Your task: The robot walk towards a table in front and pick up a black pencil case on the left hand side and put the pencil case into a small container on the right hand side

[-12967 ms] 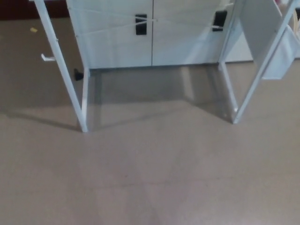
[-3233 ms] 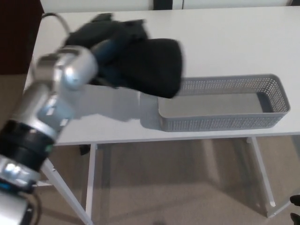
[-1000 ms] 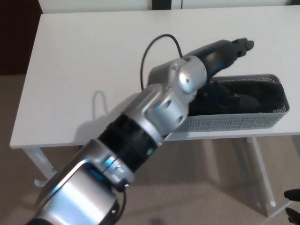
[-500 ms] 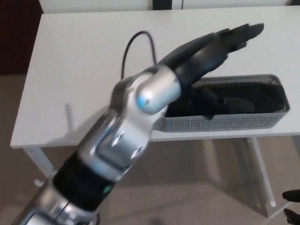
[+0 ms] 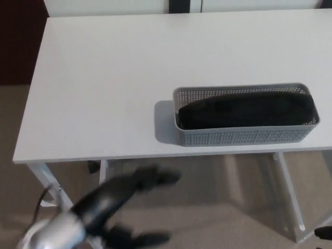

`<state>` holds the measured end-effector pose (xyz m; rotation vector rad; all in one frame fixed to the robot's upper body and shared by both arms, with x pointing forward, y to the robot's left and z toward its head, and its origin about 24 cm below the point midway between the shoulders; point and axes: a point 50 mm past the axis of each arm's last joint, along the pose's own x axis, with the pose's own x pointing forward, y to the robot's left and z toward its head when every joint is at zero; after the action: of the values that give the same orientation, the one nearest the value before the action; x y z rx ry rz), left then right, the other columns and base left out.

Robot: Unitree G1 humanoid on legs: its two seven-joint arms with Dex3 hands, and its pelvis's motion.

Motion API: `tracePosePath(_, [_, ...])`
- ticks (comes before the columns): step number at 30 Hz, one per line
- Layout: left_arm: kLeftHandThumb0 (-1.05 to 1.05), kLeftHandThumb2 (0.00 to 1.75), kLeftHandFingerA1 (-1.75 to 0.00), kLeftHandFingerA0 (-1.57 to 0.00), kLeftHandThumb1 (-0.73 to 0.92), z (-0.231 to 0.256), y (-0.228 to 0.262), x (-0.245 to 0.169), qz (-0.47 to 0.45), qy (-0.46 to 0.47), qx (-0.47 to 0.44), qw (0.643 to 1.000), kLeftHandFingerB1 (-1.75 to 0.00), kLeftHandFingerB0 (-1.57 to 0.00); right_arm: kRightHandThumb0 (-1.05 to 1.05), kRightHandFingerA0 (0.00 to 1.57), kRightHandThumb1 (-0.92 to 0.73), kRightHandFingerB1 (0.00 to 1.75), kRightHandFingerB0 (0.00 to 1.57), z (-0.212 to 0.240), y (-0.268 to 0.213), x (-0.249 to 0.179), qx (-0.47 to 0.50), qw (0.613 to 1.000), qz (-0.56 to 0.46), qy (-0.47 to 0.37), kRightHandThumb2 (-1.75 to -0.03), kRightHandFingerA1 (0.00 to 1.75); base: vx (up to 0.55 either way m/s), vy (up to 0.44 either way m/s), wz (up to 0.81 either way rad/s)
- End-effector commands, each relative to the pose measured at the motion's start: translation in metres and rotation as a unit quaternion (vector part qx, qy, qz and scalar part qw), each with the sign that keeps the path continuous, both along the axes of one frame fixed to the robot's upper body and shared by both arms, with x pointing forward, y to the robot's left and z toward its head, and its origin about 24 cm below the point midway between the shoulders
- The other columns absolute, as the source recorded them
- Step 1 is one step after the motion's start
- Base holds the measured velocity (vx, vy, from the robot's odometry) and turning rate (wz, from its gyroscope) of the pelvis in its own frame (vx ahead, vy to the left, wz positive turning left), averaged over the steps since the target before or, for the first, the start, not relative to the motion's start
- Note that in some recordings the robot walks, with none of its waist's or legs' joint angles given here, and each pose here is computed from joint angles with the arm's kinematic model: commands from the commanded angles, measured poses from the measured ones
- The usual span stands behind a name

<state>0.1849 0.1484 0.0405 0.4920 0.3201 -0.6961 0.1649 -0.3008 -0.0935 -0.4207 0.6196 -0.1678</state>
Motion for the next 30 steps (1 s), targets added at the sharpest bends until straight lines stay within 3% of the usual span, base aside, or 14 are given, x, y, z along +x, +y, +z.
tracePosePath(1, [-0.77, 0.59, -0.35, -0.18, 0.61, -0.031, 0.07, -0.116, -0.11, 0.168, 0.039, 0.979, -0.27, -0.18, -0.25, 0.92, -0.47, 0.54, 0.83, -0.011, -0.014, -0.038, -0.022, 0.998, -0.016, 0.058, -0.54, 0.6, 0.0, 0.0, 0.0])
tracePosePath(4, [-0.8, 0.6, -0.35, -0.19, 0.63, -0.061, 0.082, -0.101, -0.041, 0.162, 0.096, 0.981, -0.28, -0.18, -0.26, 0.93, -0.47, 0.54, 0.83, -0.012, -0.013, -0.039, -0.024, 0.998, -0.014, 0.058, -0.54, 0.6, 0.0, 0.0, 0.0])
tracePosePath(5, [-0.38, 0.94, -0.51, -0.02, 0.31, -0.073, 0.087, -0.095, -0.014, 0.163, 0.107, 0.981, -0.48, 0.0, -0.26, 0.93, -0.48, 0.54, 0.81, -0.012, -0.012, -0.04, -0.025, 0.998, -0.015, 0.059, -0.54, 0.6, 0.0, 0.0, 0.0])
tracePosePath(6, [-0.38, 0.94, -0.51, -0.02, 0.31, -0.088, 0.092, -0.087, 0.019, 0.165, 0.12, 0.979, -0.48, 0.0, -0.26, 0.93, -0.48, 0.54, 0.81, -0.012, -0.012, -0.04, -0.027, 0.998, -0.015, 0.059, -0.54, 0.6, 0.0, 0.0, 0.0])
tracePosePath(7, [-0.84, 0.63, -0.32, -0.12, 0.65, -0.094, 0.095, -0.084, 0.033, 0.167, 0.127, 0.977, -0.25, -0.14, -0.26, 0.91, -0.48, 0.54, 0.8, -0.012, -0.012, -0.04, -0.026, 0.998, -0.016, 0.058, -0.54, 0.6, 0.0, 0.0, 0.0])
tracePosePath(17, [-0.81, 0.96, -0.48, -0.1, 0.57, -0.146, 0.153, -0.068, 0.301, 0.204, 0.176, 0.915, -0.24, 0.0, -0.43, 0.61, -0.4, 0.57, 0.51, -0.01, -0.014, -0.036, -0.019, 0.998, -0.013, 0.05, -0.77, 0.64, 0.0, 0.0, 0.0])
tracePosePath(20, [-0.86, 0.93, -0.45, -0.09, 0.59, -0.146, 0.159, -0.071, 0.306, 0.21, 0.178, 0.911, -0.25, -0.07, -0.37, 0.63, -0.53, 0.47, 0.58, -0.008, -0.016, -0.037, -0.015, 0.999, -0.017, 0.047, -0.55, 0.53, 0.0, 0.0, 0.0])
tracePosePath(24, [-0.81, 0.93, -0.47, -0.11, 0.57, -0.139, 0.156, -0.073, 0.308, 0.19, 0.135, 0.922, -0.3, -0.04, -0.43, 0.59, -0.4, 0.57, 0.49, -0.007, -0.017, -0.037, -0.015, 0.999, -0.012, 0.045, -0.79, 0.64, 0.0, 0.0, 0.0])
tracePosePath(25, [-0.39, 0.97, -0.5, 0.0, 0.34, -0.137, 0.155, -0.073, 0.307, 0.185, 0.123, 0.925, -0.5, 0.0, -0.36, 0.63, -0.53, 0.47, 0.58, -0.007, -0.017, -0.036, -0.016, 0.999, -0.01, 0.048, -0.55, 0.53, 0.0, 0.0, 0.0])
tracePosePath(26, [-0.8, 0.62, -0.37, -0.18, 0.7, -0.137, 0.154, -0.072, 0.303, 0.18, 0.121, 0.928, -0.23, -0.1, -0.36, 0.63, -0.53, 0.47, 0.59, -0.007, -0.017, -0.036, -0.016, 0.999, -0.01, 0.048, -0.55, 0.53, 0.0, 0.0, 0.0])
tracePosePath(27, [-0.8, 0.62, -0.37, -0.18, 0.7, -0.136, 0.153, -0.071, 0.297, 0.173, 0.122, 0.931, -0.23, -0.1, -0.36, 0.63, -0.53, 0.47, 0.59, -0.007, -0.017, -0.035, -0.016, 0.999, -0.009, 0.048, -0.55, 0.53, 0.0, 0.0, 0.0])
tracePosePath(28, [-0.39, 0.96, -0.5, 0.0, 0.34, -0.135, 0.151, -0.069, 0.293, 0.167, 0.115, 0.934, -0.5, 0.0, -0.36, 0.62, -0.53, 0.47, 0.58, -0.007, -0.017, -0.035, -0.016, 0.999, -0.007, 0.047, -0.56, 0.53, 0.0, 0.0, 0.0])
tracePosePath(29, [-0.85, 0.88, -0.43, -0.1, 0.57, -0.134, 0.149, -0.068, 0.288, 0.164, 0.111, 0.937, -0.29, -0.09, -0.4, 0.57, -0.4, 0.57, 0.48, -0.007, -0.016, -0.035, -0.014, 0.999, -0.01, 0.046, -0.79, 0.63, 0.0, 0.0, 0.0])
tracePosePath(30, [-0.75, 0.92, -0.44, -0.05, 0.53, -0.134, 0.147, -0.068, 0.283, 0.162, 0.111, 0.939, -0.29, 0.0, -0.41, 0.58, -0.4, 0.57, 0.48, -0.007, -0.016, -0.035, -0.011, 0.999, -0.013, 0.045, -0.79, 0.64, 0.0, 0.0, 0.0])
